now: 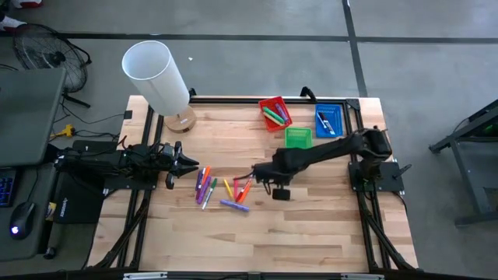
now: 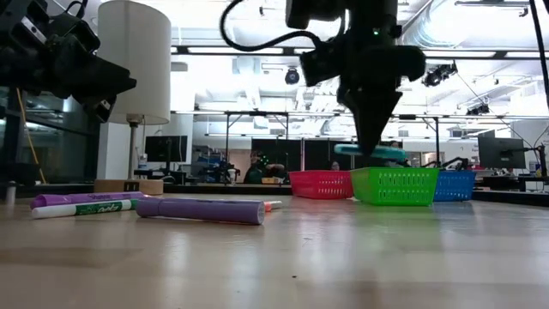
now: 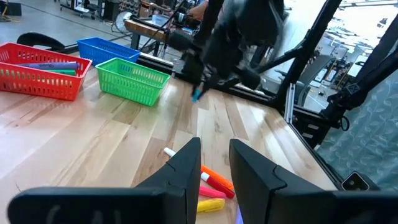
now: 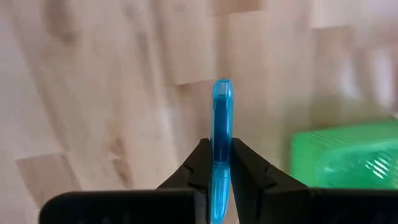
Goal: Pick & Place Markers
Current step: Put the blue pen in the green bin
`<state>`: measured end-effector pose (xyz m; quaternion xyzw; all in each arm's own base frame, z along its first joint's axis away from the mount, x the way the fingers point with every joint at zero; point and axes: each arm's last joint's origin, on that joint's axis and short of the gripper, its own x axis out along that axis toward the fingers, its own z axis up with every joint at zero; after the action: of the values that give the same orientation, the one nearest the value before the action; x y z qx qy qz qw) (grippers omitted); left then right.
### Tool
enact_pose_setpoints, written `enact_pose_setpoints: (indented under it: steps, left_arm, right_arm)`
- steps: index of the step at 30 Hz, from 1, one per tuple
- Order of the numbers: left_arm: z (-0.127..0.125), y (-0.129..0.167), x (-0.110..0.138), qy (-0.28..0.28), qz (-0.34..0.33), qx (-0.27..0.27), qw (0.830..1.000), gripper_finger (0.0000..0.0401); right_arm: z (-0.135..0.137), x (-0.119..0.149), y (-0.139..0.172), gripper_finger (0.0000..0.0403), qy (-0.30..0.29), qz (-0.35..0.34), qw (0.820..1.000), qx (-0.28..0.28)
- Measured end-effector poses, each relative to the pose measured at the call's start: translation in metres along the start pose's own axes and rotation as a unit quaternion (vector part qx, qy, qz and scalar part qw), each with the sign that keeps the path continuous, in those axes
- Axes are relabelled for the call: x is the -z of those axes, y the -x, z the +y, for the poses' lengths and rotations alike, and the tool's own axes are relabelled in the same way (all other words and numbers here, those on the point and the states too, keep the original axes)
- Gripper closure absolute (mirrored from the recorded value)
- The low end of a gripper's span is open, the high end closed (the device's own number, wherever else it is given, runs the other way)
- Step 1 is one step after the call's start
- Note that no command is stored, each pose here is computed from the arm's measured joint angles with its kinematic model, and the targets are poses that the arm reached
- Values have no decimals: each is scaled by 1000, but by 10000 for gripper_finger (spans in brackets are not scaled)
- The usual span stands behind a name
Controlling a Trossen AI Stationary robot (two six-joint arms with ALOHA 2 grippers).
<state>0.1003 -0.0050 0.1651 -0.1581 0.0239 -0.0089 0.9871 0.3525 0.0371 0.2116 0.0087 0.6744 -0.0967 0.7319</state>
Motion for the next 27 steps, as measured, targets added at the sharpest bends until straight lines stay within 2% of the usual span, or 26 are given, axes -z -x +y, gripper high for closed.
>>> enact_pose_setpoints:
  steps: [5,10,17,27]
  left_arm:
    - [0,0,0,0,0,0,1000,318]
    - [0,0,0,0,0,0,1000,318]
    - [0,0,0,0,0,0,1000,318]
    - [0,0,0,0,0,0,1000,318]
  right_arm:
    - [-25,0,16,376,-60,-22,998,-2]
    - [-52,-1,18,376,-108,-20,994,-7]
    - [-98,7,6,376,-216,39,975,-23]
    - [-138,34,-25,377,-276,118,954,-8]
